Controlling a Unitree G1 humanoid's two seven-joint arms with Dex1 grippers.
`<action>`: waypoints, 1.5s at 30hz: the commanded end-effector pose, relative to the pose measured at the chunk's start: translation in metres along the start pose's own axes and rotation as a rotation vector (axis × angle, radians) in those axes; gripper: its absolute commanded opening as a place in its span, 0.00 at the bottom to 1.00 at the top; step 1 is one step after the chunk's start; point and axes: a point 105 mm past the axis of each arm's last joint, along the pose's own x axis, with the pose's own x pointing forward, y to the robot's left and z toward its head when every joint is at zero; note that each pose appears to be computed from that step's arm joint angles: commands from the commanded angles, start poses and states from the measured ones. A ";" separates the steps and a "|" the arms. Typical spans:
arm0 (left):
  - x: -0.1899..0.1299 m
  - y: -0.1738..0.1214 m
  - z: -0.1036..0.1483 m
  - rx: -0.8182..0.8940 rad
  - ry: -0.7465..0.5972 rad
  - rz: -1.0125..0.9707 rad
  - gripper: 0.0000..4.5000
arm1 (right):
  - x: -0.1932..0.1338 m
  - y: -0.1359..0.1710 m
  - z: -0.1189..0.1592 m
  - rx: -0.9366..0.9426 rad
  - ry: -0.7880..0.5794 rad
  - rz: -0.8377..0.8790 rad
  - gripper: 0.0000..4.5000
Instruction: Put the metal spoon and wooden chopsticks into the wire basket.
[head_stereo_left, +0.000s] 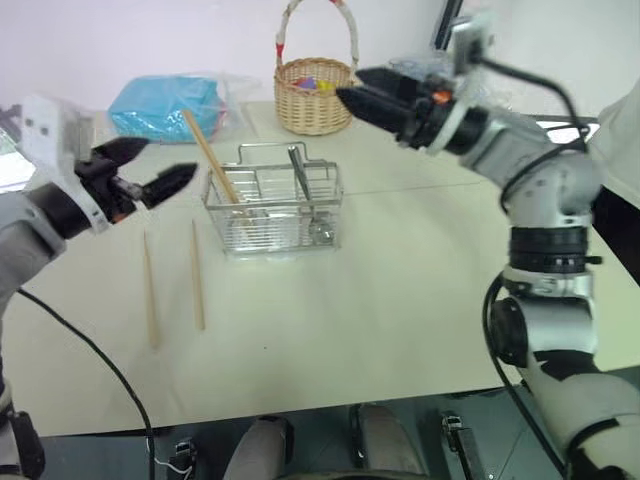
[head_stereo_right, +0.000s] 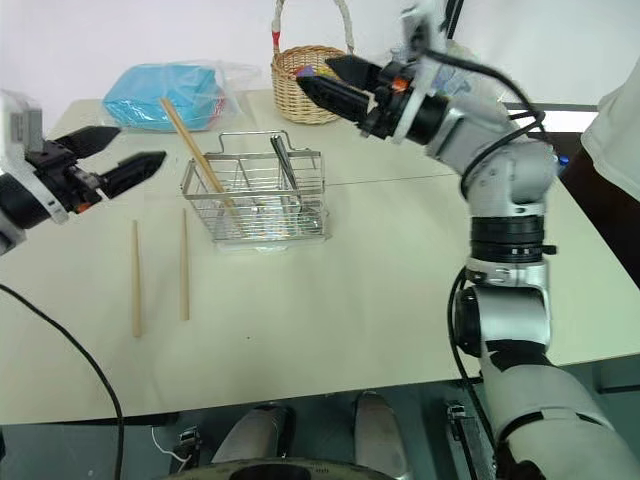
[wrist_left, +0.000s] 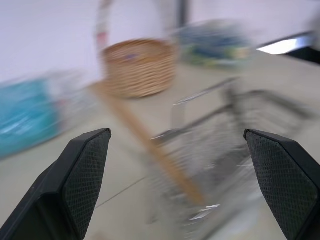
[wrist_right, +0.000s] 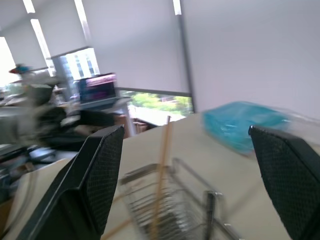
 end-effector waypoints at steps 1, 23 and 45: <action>-0.004 0.051 -0.025 -0.136 0.149 0.342 1.00 | -0.012 0.053 0.012 -0.026 0.017 0.243 0.90; 0.039 0.053 -0.167 -0.359 0.674 0.503 1.00 | -0.048 0.088 -0.061 0.138 0.194 0.133 0.90; 0.067 0.086 -0.092 -0.435 0.218 0.574 0.01 | -0.055 0.078 -0.065 0.146 0.195 0.069 0.92</action>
